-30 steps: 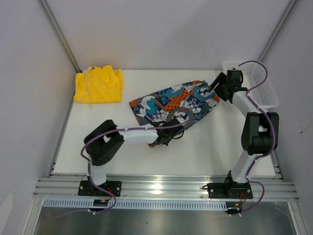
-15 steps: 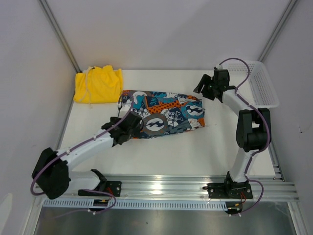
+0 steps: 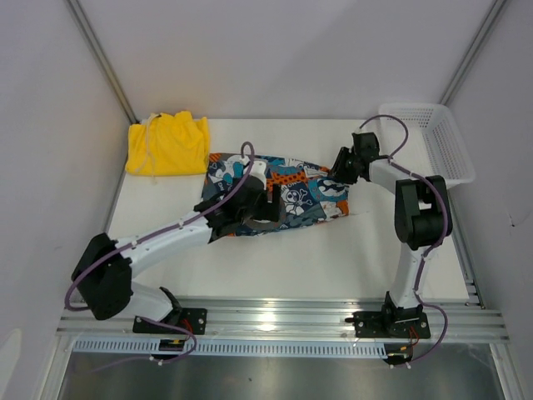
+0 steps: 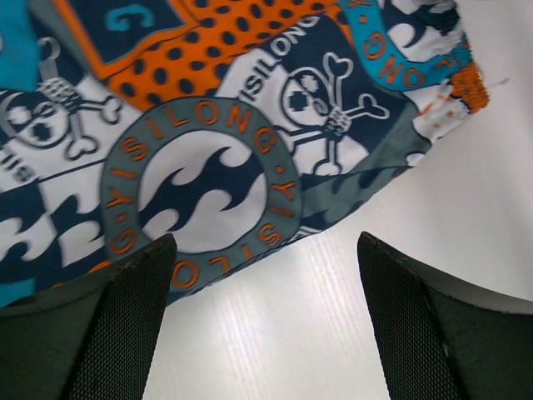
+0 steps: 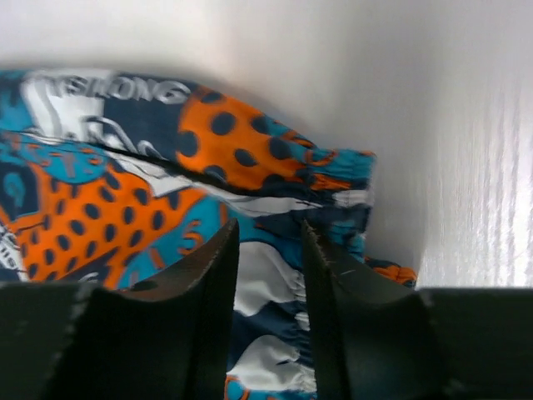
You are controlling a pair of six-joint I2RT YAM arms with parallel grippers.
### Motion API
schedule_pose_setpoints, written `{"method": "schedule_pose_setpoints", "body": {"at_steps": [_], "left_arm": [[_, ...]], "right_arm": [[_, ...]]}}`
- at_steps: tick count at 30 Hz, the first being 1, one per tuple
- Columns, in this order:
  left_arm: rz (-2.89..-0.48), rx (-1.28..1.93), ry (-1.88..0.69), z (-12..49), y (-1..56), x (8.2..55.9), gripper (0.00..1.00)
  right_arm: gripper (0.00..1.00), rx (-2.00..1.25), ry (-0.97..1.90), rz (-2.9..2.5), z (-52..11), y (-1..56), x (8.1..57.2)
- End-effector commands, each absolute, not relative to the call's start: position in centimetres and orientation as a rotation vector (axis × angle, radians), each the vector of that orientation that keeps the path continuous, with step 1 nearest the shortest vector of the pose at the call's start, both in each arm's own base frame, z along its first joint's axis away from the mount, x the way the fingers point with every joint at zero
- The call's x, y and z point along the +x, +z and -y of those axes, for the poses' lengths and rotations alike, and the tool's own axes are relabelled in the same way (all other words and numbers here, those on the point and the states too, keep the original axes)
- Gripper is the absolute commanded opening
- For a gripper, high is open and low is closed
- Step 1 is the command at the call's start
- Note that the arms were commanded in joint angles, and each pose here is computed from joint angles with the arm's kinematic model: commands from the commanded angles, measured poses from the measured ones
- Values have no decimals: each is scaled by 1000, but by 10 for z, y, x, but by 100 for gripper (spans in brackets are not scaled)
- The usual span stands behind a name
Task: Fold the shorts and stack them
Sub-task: Fold the shorts
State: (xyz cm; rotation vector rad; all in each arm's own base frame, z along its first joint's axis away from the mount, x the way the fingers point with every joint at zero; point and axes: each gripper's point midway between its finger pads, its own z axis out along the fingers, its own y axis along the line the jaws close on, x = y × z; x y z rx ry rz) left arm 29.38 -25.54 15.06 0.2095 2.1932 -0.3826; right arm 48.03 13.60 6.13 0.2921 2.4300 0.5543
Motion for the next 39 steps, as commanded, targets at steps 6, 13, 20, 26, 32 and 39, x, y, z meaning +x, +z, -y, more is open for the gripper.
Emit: {"method": "schedule_pose_setpoints", "body": {"at_steps": [6,13,20,26,32,39], "left_arm": [[-2110,323,-622,319,174,312,90],[-2101,366,-583,312,174,309,90],[-2137,378,-536,299,152,303,90],[-2127,323,-675,301,145,295,90],[-2160,402,-699,309,125,280,88],[-2188,385,-713,304,99,270,87]], "right_arm": [[35,368,550,-2575,-157,17,413],[36,137,641,-2629,-216,31,323],[69,97,693,-2527,-211,76,296],[78,155,839,-2486,-205,94,268],[75,193,824,-2450,-189,98,249],[55,235,865,-2501,-191,71,235]]}}
